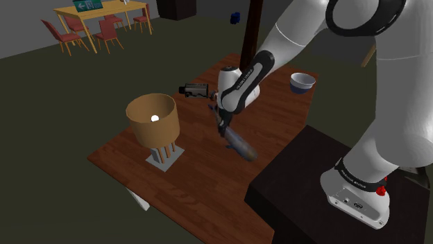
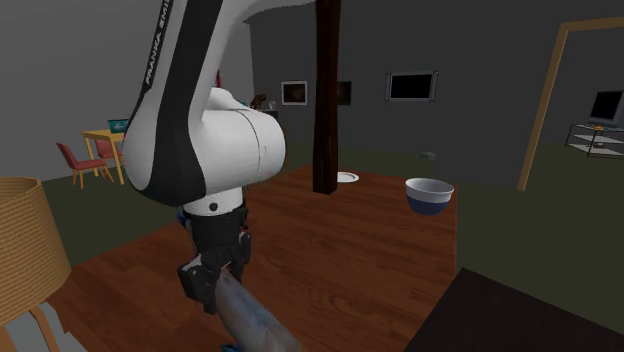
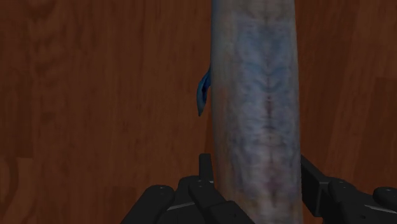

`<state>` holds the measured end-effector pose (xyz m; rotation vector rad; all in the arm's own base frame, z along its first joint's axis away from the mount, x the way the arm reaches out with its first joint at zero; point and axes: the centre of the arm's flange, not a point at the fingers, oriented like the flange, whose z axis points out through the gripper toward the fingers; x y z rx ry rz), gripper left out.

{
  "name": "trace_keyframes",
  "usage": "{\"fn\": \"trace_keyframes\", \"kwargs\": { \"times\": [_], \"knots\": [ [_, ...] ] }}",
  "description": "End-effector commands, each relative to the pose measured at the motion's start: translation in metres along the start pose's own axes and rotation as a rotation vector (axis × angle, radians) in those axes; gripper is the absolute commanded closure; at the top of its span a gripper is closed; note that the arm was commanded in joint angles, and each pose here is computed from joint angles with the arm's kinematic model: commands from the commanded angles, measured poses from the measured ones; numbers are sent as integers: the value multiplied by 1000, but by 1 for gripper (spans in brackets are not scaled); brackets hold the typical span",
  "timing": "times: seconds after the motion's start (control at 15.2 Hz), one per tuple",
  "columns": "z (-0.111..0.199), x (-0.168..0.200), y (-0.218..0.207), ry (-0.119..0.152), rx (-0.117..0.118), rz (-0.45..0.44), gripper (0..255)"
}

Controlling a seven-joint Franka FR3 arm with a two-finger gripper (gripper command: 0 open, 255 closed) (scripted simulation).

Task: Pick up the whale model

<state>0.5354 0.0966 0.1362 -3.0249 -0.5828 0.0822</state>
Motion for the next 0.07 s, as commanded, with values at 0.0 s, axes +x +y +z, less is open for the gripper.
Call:
{"fn": "trace_keyframes", "kwargs": {
  "times": [0.0],
  "knots": [
    [-3,0,0,0,0,0,255]
  ]
}}
